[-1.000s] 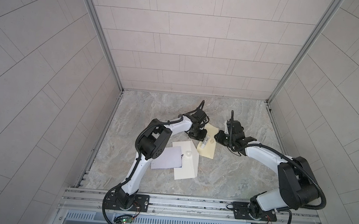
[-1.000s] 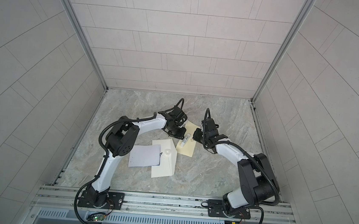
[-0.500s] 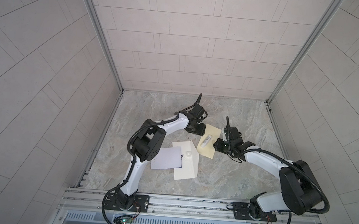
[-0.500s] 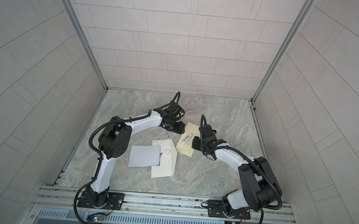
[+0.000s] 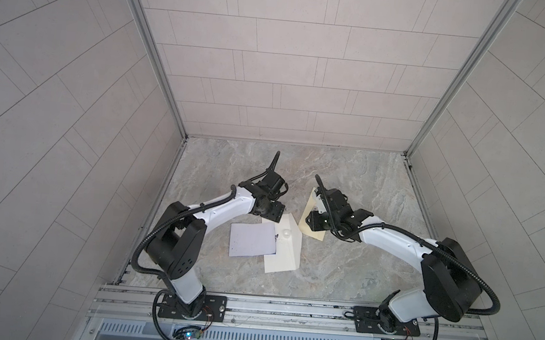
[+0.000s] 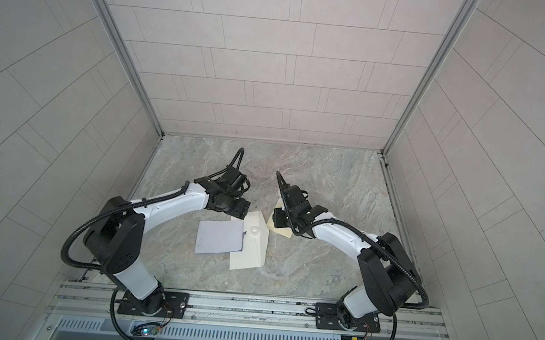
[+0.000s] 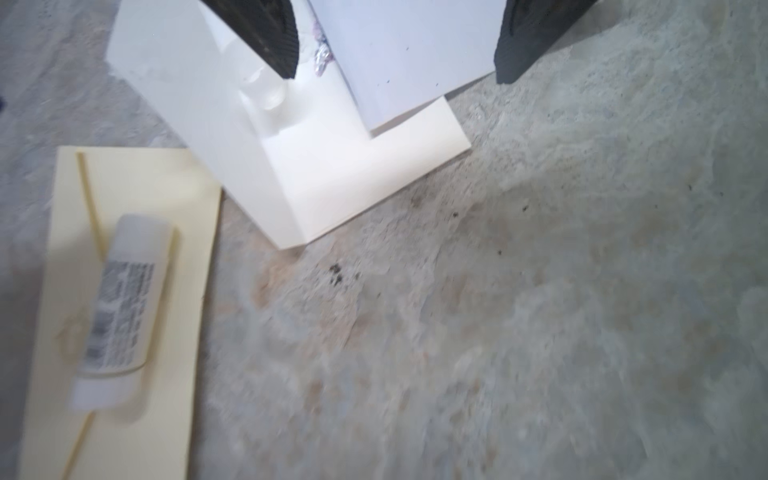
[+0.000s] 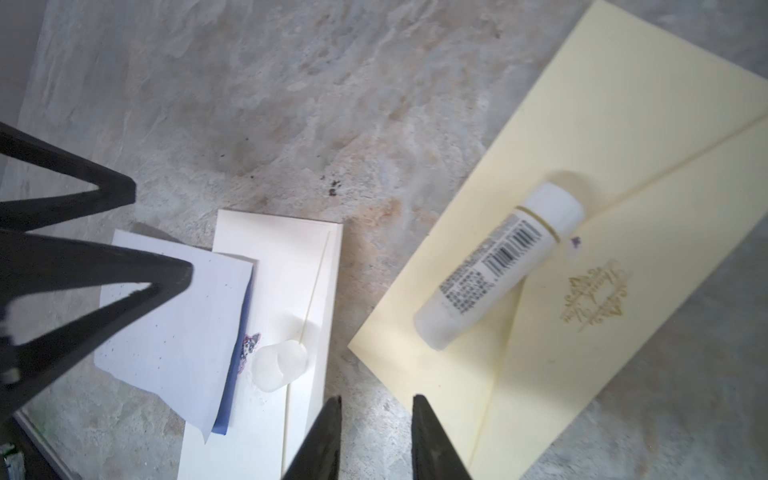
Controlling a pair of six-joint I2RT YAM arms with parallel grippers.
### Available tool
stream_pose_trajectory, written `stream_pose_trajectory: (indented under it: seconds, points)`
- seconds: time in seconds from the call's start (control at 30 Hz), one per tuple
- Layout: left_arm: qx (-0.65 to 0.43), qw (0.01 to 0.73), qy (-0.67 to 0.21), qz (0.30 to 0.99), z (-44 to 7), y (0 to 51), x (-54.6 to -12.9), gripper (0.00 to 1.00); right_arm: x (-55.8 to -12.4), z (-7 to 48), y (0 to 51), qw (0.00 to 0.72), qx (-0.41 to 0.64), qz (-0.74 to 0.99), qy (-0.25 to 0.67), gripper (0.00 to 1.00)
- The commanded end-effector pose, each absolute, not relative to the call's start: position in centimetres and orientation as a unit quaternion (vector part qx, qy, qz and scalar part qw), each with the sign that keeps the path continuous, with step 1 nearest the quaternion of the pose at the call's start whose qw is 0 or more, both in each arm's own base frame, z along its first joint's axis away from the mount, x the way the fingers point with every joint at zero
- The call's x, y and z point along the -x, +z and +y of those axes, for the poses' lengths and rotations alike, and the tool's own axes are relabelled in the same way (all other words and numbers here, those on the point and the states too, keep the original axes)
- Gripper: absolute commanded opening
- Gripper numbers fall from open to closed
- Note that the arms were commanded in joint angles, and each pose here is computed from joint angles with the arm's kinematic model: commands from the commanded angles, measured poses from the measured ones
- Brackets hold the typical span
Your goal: Place the letter into the envelope and seal it
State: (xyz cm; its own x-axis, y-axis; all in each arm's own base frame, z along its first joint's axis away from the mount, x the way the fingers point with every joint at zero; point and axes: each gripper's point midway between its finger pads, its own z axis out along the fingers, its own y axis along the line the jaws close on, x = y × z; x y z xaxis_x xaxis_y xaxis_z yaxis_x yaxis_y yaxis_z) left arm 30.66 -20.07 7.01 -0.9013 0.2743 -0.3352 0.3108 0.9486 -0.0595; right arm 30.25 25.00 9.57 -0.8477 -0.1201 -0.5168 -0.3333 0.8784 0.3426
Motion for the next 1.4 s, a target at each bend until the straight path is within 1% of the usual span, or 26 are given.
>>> stream_pose_trajectory:
  seconds: [0.0, 0.13, 0.23, 0.33, 0.47, 0.57, 0.73, 0.93, 1.03, 1.2, 1.27, 1.37]
  points:
    - [-0.156, 0.142, -0.033, 0.977, -18.4, 6.3, -28.9, 0.84, -28.0, 26.8, 8.5, 0.206, 0.205, 0.936, 0.199, 0.35]
    - [-0.152, 0.135, -0.047, 0.978, -18.4, 5.8, -27.9, 0.84, -25.7, 29.7, 8.3, 0.183, 0.290, 0.922, 0.179, 0.36]
    - [-0.146, 0.136, -0.042, 0.979, -18.0, 5.6, -27.7, 0.85, -25.3, 30.7, 7.5, 0.161, 0.312, 0.922, 0.160, 0.38]
    - [-0.126, 0.143, -0.027, 0.981, -17.2, 5.6, -28.0, 0.85, -25.9, 30.7, 6.1, 0.150, 0.311, 0.929, 0.131, 0.43]
    - [-0.088, 0.162, -0.016, 0.983, -15.8, 6.2, -28.6, 0.90, -27.4, 30.7, 5.8, 0.162, 0.306, 0.933, 0.102, 0.45]
    - [-0.059, 0.178, -0.005, 0.982, -14.5, 6.9, -29.1, 0.92, -27.8, 31.2, 5.5, 0.160, 0.307, 0.933, 0.102, 0.45]
    - [-0.006, 0.187, -0.022, 0.982, -12.8, 7.1, -29.5, 0.94, -28.2, 31.6, 4.1, 0.144, 0.312, 0.934, 0.093, 0.45]
    - [0.009, 0.186, -0.030, 0.982, -12.2, 7.1, -29.5, 0.94, -28.4, 31.3, 2.5, 0.127, 0.314, 0.938, 0.073, 0.45]
    - [0.010, 0.186, -0.032, 0.982, -12.1, 7.2, -29.5, 0.94, -28.4, 31.2, 2.2, 0.127, 0.314, 0.938, 0.069, 0.42]
    - [0.009, 0.185, -0.033, 0.982, -12.2, 7.0, -29.6, 0.94, -28.6, 31.4, 2.5, 0.132, 0.309, 0.939, 0.071, 0.29]
    - [0.007, 0.181, -0.034, 0.983, -12.3, 6.9, -29.6, 0.94, -28.8, 31.4, 3.2, 0.139, 0.305, 0.939, 0.075, 0.26]
    - [0.003, 0.178, -0.037, 0.983, -12.6, 6.7, -29.7, 0.94, -29.2, 31.3, 4.7, 0.154, 0.296, 0.939, 0.081, 0.25]
